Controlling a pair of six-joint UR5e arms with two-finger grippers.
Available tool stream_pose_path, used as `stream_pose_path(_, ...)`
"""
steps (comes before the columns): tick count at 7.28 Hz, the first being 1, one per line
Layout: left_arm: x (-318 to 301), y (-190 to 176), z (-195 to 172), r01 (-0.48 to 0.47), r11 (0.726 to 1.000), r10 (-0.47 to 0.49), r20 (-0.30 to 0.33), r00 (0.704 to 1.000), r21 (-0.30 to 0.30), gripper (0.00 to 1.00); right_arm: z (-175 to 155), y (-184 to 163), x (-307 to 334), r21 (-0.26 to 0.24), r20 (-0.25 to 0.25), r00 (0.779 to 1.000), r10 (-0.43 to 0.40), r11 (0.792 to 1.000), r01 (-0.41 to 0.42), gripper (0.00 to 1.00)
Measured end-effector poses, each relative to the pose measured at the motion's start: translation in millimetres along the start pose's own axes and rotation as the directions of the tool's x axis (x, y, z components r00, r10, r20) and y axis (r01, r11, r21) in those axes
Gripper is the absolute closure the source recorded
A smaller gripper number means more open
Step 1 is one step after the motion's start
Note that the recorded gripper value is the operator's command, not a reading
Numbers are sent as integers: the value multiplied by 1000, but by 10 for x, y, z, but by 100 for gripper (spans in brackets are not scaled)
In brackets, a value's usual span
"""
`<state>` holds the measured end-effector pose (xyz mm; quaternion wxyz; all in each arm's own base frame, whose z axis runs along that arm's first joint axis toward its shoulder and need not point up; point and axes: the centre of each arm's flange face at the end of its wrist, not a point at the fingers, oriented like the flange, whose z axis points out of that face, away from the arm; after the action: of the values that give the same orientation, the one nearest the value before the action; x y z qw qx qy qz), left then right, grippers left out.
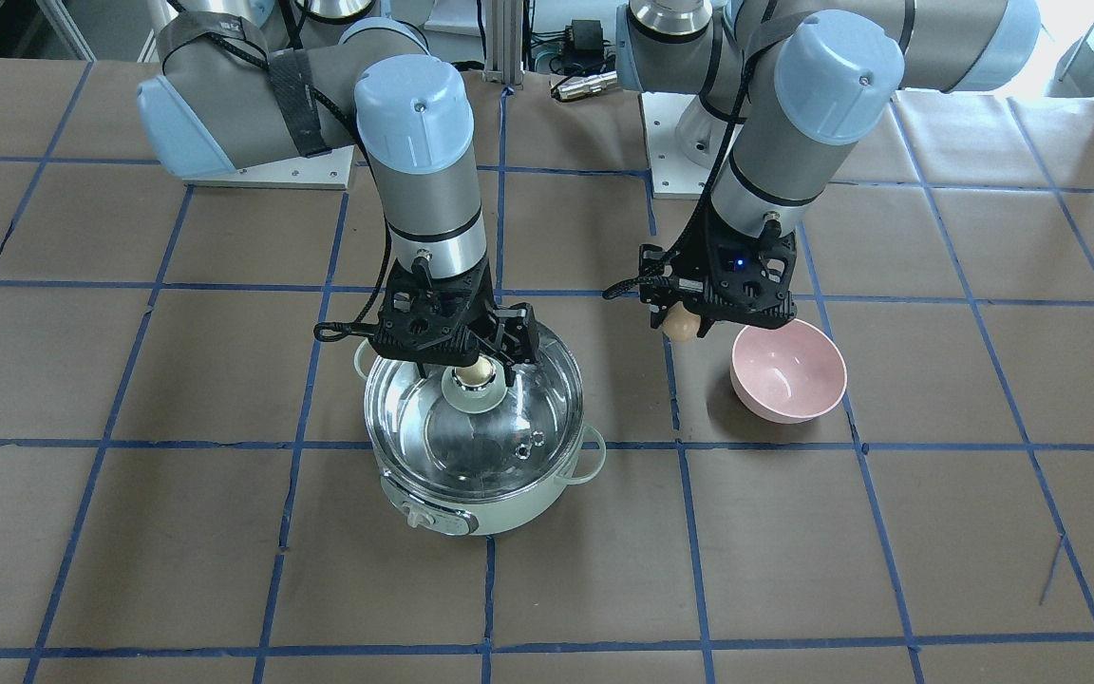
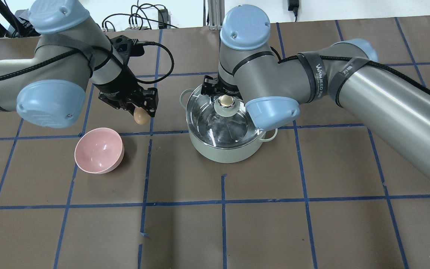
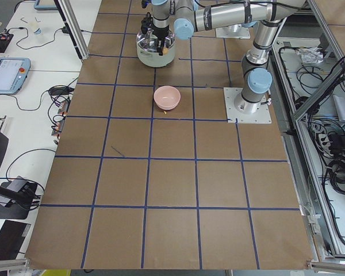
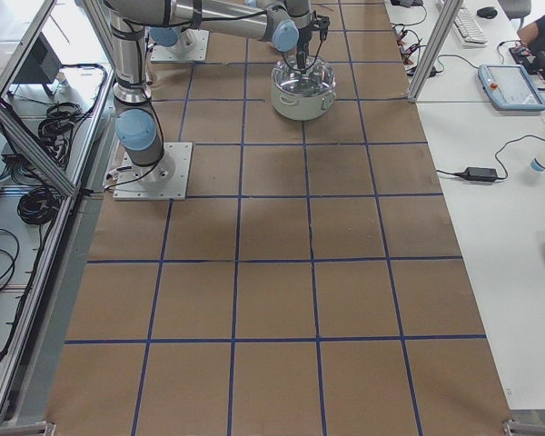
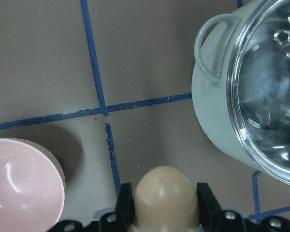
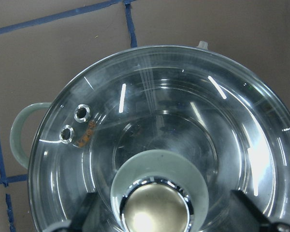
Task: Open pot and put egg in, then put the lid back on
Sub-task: 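Lower the right gripper and grasp the glass lid knob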
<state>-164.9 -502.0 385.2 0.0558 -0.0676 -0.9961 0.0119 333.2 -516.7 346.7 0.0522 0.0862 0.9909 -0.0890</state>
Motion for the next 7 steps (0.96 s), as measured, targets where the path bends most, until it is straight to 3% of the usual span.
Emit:
stream_pose_path(1, -1, 0, -2, -1, 1000, 1, 1, 1000, 0, 99, 9, 29, -30, -3, 0, 1000, 9, 1000, -9, 17)
stream_pose_path(2, -3, 0, -5, -1, 1000, 1, 2, 1000, 0, 99, 24, 57, -58, -7, 0, 1000, 11, 1000, -11, 36)
stream_pose_path(4, -4, 1, -13, -1, 1000, 1, 3, 1000, 2, 99, 54, 82, -81, -13, -2, 1000, 9, 1000, -9, 58)
stream_pose_path(7, -4, 2, -17, -2, 1000, 2, 3, 1000, 3, 99, 65, 71, -60, -15, -16, 1000, -21, 1000, 20, 65)
